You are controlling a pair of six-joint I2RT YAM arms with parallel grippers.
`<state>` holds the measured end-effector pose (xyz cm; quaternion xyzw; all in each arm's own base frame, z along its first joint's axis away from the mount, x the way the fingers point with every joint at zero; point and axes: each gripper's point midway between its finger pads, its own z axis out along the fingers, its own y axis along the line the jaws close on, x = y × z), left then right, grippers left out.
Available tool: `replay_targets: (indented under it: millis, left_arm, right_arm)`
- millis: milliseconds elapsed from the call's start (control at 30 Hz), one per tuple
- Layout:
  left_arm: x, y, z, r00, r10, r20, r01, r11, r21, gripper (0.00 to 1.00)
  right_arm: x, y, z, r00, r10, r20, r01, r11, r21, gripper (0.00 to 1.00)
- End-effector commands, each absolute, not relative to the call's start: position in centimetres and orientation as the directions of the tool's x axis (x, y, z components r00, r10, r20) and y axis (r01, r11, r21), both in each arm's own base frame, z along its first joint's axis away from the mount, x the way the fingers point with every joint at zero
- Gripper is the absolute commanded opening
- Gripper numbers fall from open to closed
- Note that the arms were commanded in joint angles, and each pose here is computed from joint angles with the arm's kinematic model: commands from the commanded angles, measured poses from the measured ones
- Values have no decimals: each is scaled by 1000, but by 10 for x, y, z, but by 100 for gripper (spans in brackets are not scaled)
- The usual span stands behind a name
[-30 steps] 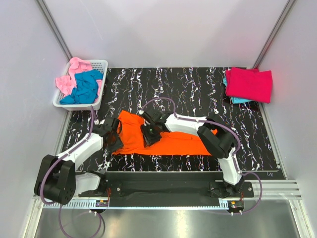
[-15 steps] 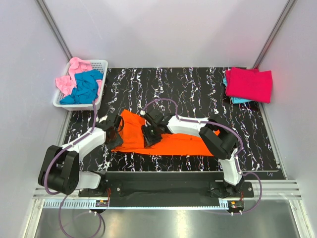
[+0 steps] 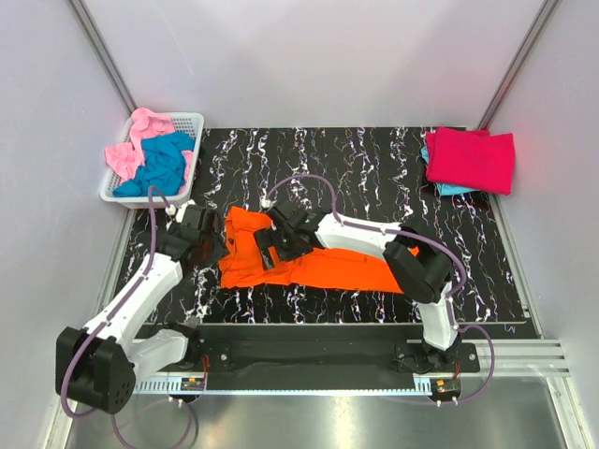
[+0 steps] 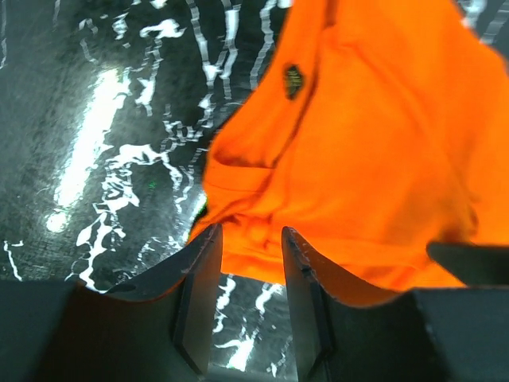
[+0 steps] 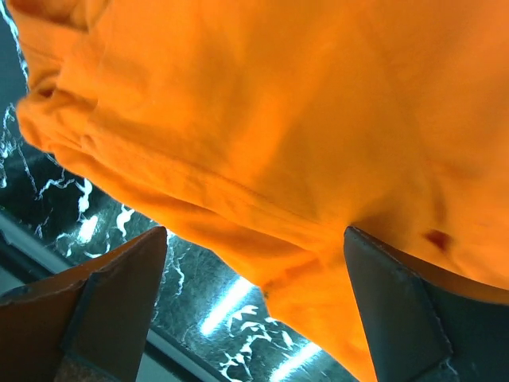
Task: Fold and stack the t-shirts
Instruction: Fold the tshirt
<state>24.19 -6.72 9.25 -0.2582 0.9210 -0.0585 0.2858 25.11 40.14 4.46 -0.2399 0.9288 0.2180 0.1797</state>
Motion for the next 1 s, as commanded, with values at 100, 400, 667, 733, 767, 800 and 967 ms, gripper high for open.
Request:
replay_targets:
  millis: [100,400,667,733,767,800,967]
  left_arm:
    - [253,-92,119,-740,-463,-489,-336,883,-328,41]
    - [285,-148,107,-809,-398,-432,-230,892,-390,40]
    - [302,-165,80,-838,-385,-387,-248,900,-358,40]
    - [302,-163,65,-849,-379,-369,-267,909,-320,40]
    - [299,-160,54,-857,-373,-354,-283,917,-281,39]
    - [298,-160,49,-863,-368,-345,-284,920,-270,39]
    - [292,-149,26,-881,-347,-322,-304,936,-178,38]
  right_arm:
    - [290,368,109,-706,-358,-611,-517,851,99,100]
    - [319,268,114,-735,-291,-612,-308,948,-82,100]
    - [324,187,96,-814,-158,-558,-165,985,-39,100]
    - [324,182,91,-822,-148,-549,-157,987,-31,100]
    - [323,179,86,-831,-138,-540,-151,988,-20,100]
    - [322,179,83,-834,-135,-535,-152,988,-11,100]
    - [317,179,62,-864,-97,-494,-141,989,52,100]
